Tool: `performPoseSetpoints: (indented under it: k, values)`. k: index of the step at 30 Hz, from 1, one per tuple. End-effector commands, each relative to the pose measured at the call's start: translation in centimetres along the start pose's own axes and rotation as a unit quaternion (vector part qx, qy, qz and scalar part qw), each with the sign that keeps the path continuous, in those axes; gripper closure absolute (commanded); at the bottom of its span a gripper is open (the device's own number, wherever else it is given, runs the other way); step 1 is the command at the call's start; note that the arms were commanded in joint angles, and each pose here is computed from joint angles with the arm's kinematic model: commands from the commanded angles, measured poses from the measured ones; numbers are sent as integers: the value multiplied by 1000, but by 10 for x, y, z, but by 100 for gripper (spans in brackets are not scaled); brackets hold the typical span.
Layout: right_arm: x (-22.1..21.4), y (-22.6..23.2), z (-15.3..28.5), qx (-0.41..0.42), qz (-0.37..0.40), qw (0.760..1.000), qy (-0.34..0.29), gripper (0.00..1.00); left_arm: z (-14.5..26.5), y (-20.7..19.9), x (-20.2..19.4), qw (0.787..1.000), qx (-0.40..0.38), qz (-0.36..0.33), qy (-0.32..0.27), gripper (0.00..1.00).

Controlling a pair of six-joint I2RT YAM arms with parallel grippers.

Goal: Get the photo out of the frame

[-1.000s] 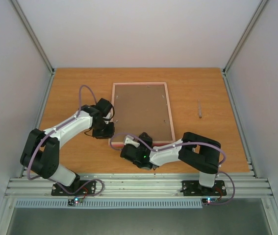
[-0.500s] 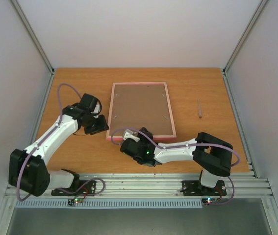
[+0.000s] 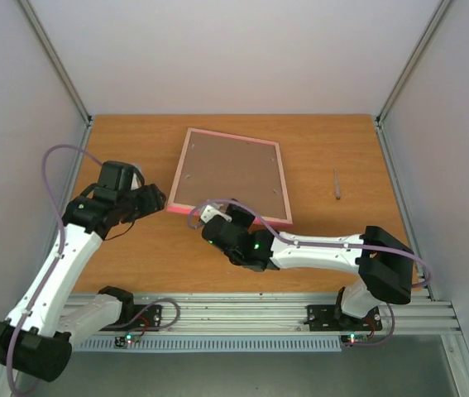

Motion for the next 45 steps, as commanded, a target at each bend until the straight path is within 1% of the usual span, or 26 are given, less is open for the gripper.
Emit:
performPoseSetpoints:
  k: [1,4,8,10,11,15,18,24,26,30,38,41,45]
  values:
    - [34,-43,12,-13,-145,987,-72,99,16,10,2,999,22,6,-45,36]
    - [35,-49,14,-1,-191,978,-82,99,23,15,-1,998,24,12,-57,36]
    - [28,-54,18,23,-263,959,-103,99,28,19,-5,997,23,20,-66,36]
    - [29,-60,23,33,-308,941,-139,99,29,20,-6,997,21,26,-68,36]
    - [28,-61,24,38,-326,933,-146,99,28,20,-7,997,21,26,-67,36]
    - [16,-59,19,53,-402,900,-161,99,26,22,-9,997,21,29,-64,36]
    - [10,-50,15,65,-435,883,-165,99,25,22,-10,997,20,29,-63,36]
    - [8,-24,1,88,-437,881,-157,99,18,23,-12,998,17,26,-56,36]
    - [11,-20,1,98,-448,871,-173,99,16,23,-13,998,15,26,-52,36]
    - [16,-13,-1,121,-462,859,-183,99,12,24,-14,998,16,25,-46,36]
    - [31,-4,5,193,-473,833,-211,99,7,25,-15,999,17,26,-44,36]
    - [29,-4,6,200,-495,819,-211,99,2,23,-15,999,7,33,-37,37]
    - [18,-2,3,185,-532,804,-190,99,-7,22,-18,999,-1,46,-23,36]
Point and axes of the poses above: each gripper's point midway between its finger pads, its own z axis back along the fingers, its own y axis along the line the jaws close on, x = y × z, the point moved 6 cm from there along z, back along the fingers, and after that the axes turned 5 degrees about z, right-handed, at the moved point
